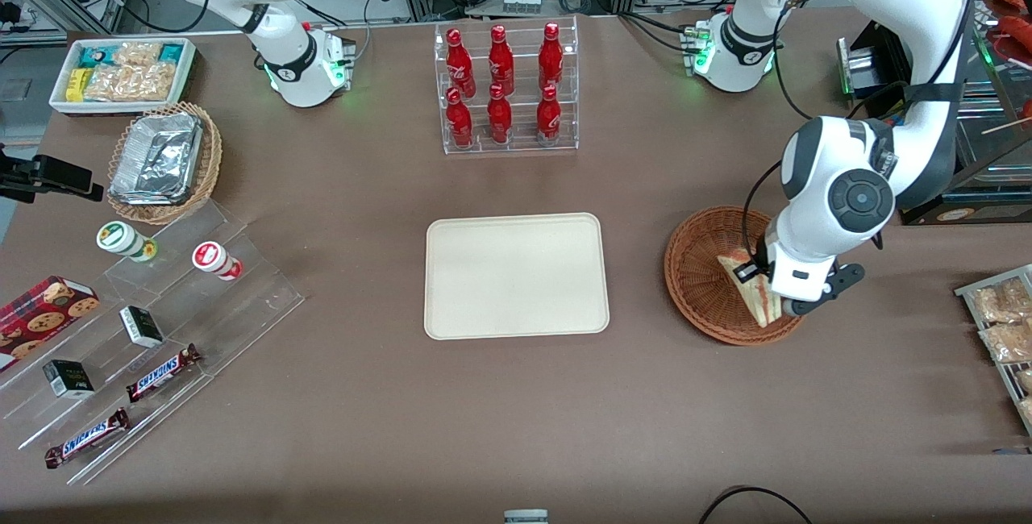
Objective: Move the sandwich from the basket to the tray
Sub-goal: 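Lower the left gripper and close it on the sandwich, then lift the sandwich and carry it with the left gripper over the tray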
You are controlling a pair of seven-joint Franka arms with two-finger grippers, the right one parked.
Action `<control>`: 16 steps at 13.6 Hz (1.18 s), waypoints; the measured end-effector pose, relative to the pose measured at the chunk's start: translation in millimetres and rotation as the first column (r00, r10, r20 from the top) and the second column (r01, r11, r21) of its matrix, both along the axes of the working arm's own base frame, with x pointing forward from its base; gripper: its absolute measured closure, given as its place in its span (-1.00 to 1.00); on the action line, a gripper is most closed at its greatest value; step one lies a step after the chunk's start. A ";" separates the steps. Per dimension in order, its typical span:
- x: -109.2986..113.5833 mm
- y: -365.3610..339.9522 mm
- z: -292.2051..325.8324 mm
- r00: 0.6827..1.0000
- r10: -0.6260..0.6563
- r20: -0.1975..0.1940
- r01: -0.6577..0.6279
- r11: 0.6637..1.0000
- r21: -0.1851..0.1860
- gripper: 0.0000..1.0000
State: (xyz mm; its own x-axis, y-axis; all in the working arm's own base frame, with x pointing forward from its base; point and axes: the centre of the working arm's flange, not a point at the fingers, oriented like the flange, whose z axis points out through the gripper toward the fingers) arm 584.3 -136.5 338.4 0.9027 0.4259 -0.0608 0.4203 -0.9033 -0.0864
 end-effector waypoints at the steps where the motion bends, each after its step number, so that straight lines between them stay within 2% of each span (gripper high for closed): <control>1: -0.7 -19.1 -6.6 0.998 -0.065 -0.010 0.064 0.998 -0.007 0.67; 5: 7.0 -103.5 -30.6 0.979 -0.203 -0.034 0.202 0.979 -0.030 0.67; 7: 14.0 -143.8 -29.0 0.973 -0.222 -0.060 0.217 0.973 -0.076 0.67; 9: 15.3 -183.4 -28.1 0.971 -0.229 -0.063 0.223 0.970 -0.098 0.67; 16: -30.2 -321.6 -53.7 0.988 -0.143 -0.053 0.138 0.987 -0.086 0.67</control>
State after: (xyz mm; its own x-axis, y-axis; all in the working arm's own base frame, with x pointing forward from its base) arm 554.0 -458.1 284.7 0.9469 0.2868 -0.1452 0.2853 -0.9579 -0.0312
